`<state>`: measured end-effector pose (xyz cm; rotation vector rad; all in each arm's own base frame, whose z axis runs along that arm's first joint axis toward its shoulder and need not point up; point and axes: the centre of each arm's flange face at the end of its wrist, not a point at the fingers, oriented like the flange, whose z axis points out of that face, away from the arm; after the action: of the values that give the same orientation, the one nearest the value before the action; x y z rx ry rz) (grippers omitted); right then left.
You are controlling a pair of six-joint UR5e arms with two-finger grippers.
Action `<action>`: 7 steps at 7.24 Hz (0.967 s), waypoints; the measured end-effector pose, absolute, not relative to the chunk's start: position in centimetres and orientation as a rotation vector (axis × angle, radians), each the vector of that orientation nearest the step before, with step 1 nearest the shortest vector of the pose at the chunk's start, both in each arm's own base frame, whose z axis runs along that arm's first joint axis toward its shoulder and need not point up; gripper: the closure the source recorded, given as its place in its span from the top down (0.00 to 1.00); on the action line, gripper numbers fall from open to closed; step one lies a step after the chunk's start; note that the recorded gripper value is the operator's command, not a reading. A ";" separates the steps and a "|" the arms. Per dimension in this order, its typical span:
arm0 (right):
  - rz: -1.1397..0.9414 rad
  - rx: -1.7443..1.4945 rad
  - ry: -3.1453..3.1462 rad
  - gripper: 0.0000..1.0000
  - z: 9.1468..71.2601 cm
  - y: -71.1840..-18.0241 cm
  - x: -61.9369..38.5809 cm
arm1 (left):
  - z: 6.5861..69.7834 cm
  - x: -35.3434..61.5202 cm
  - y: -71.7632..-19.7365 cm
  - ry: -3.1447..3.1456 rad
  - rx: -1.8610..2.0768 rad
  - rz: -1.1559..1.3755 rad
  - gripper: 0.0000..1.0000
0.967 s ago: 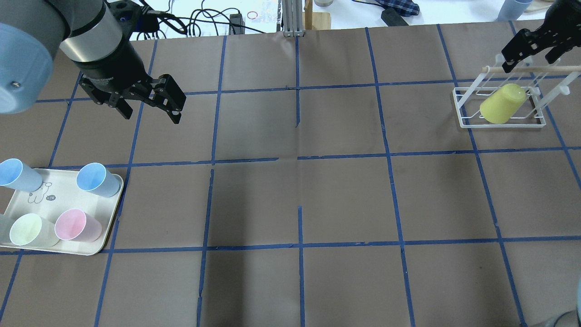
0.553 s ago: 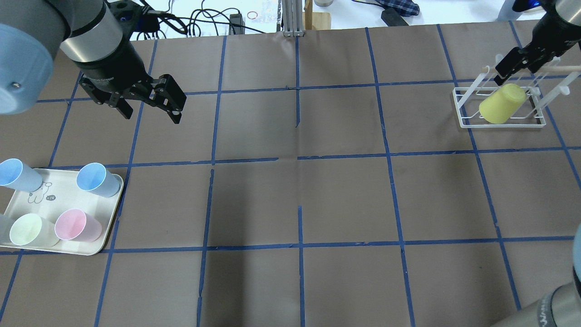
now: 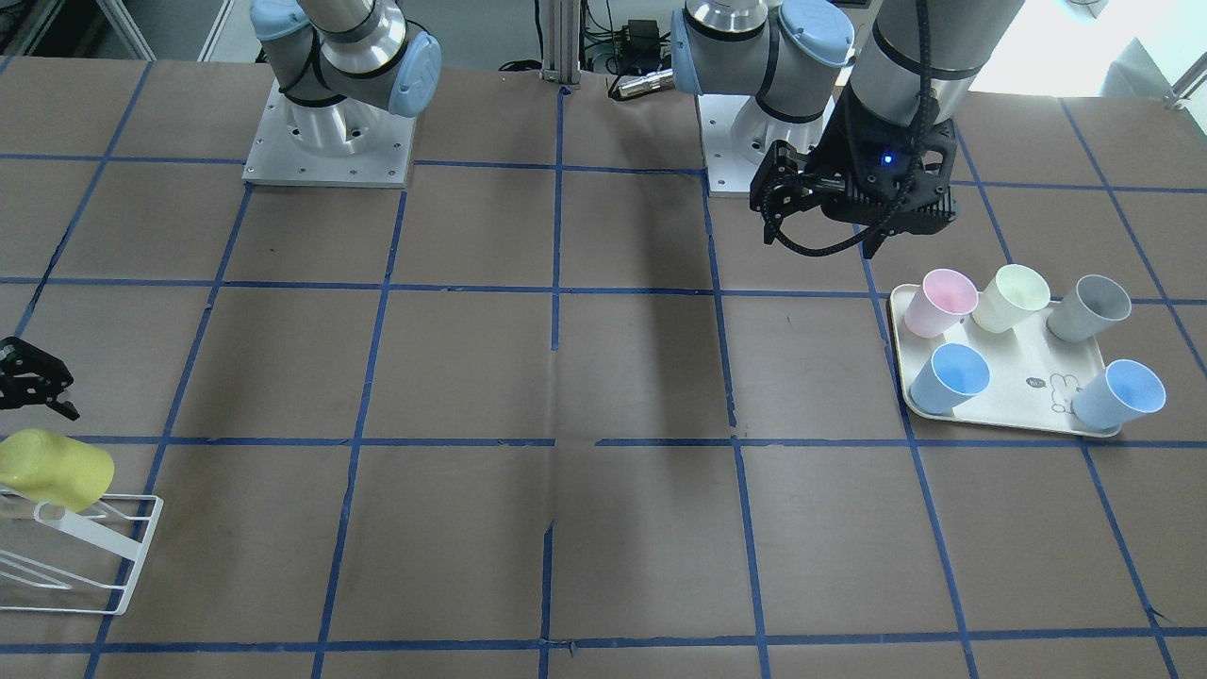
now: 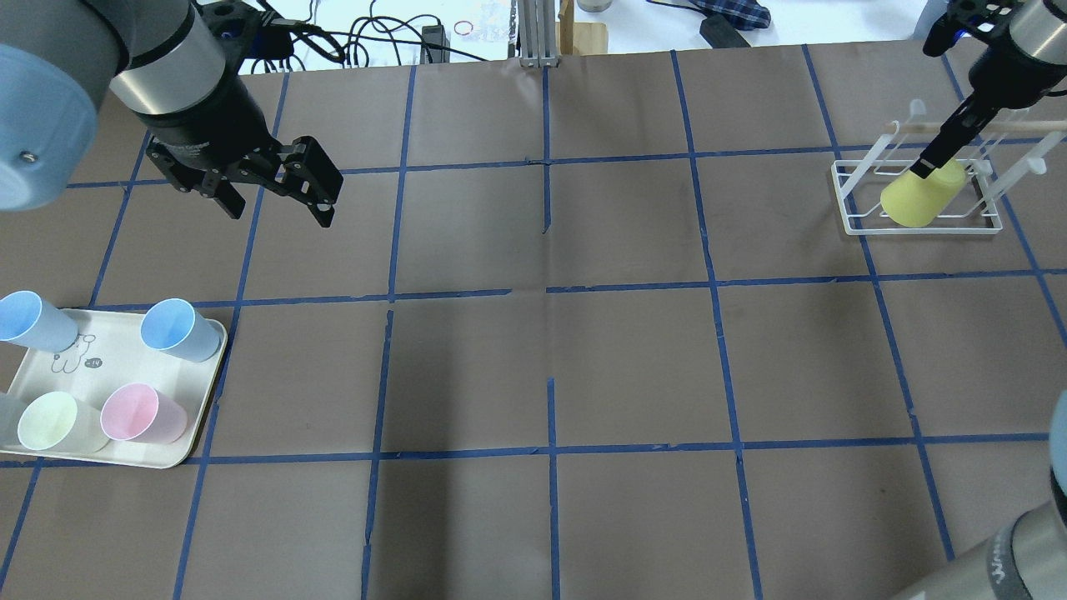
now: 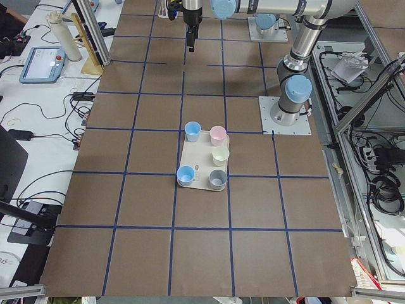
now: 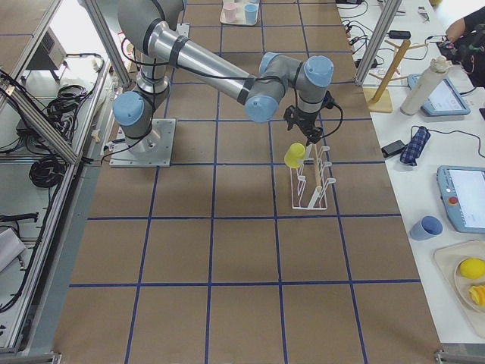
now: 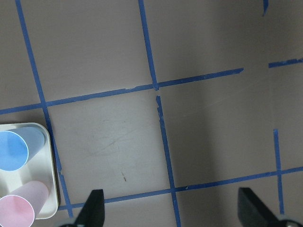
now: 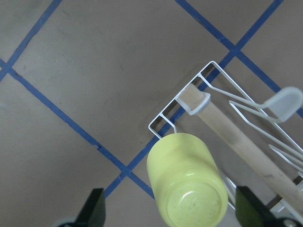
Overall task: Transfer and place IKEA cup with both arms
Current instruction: 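Lower the right gripper around the yellow cup and close on it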
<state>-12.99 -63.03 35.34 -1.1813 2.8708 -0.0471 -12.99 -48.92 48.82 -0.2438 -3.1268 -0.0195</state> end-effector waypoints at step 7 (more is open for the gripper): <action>-0.011 -1.290 2.805 0.90 30.5 -64.3 -15.2 | 48.8 -13.0 -48.9 -3.124 -0.246 -0.019 1.00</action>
<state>-15.22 -64.27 30.53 -1.2899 2.8045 -0.0108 -13.03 -48.92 48.82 -0.2459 -3.1237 -0.0186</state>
